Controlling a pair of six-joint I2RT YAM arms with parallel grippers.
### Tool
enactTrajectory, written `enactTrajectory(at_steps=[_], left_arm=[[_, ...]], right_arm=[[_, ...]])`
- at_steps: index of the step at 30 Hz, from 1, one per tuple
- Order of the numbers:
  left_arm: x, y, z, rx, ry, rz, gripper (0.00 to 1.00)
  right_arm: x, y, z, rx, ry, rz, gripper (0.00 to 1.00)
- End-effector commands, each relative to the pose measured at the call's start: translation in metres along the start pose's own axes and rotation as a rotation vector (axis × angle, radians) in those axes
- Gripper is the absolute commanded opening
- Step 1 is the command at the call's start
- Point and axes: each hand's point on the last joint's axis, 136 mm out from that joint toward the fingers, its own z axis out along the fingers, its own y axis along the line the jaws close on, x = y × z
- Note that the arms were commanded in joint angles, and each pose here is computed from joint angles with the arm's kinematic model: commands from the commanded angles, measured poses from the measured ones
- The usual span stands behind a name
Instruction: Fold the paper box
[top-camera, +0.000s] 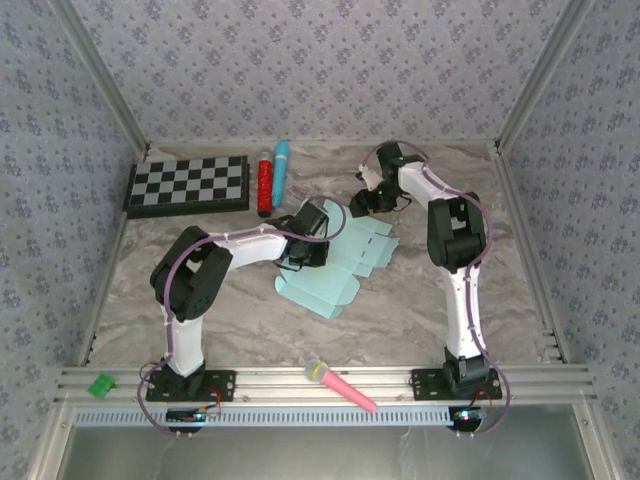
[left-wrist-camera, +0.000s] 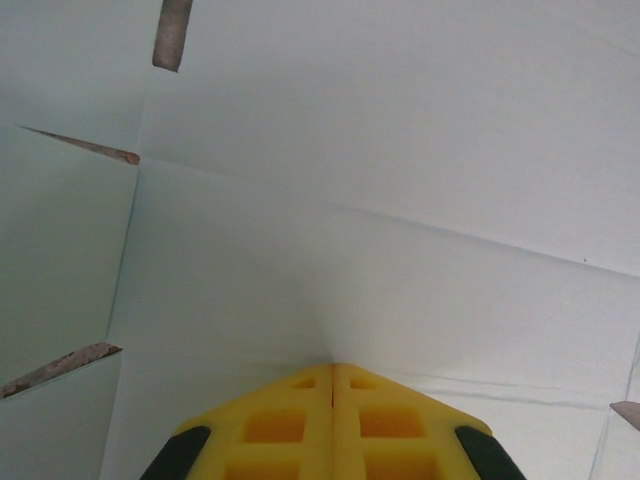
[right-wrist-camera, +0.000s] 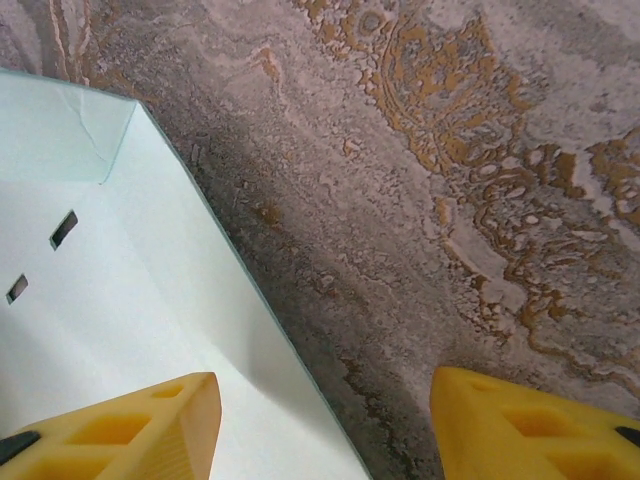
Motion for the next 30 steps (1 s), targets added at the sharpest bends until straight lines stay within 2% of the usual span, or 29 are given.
enactTrajectory(at_steps=[1, 10, 26, 30], left_arm=[[0.029, 0.024, 0.01, -0.087, 0.085, -0.017, 0.0], [0.029, 0.025, 0.011, -0.092, 0.086, -0.015, 0.0], [0.026, 0.023, 0.009, -0.086, 0.08, -0.009, 0.0], [0.023, 0.019, 0.005, -0.068, 0.068, -0.006, 0.0]], right_arm=[[0.01, 0.006, 0.004, -0.058, 0.06, -0.005, 0.59], [0.013, 0.021, 0.001, -0.139, 0.087, -0.038, 0.54], [0.007, 0.023, -0.019, -0.079, 0.04, -0.138, 0.28], [0.0, 0.024, -0.028, -0.044, -0.032, -0.218, 0.22]])
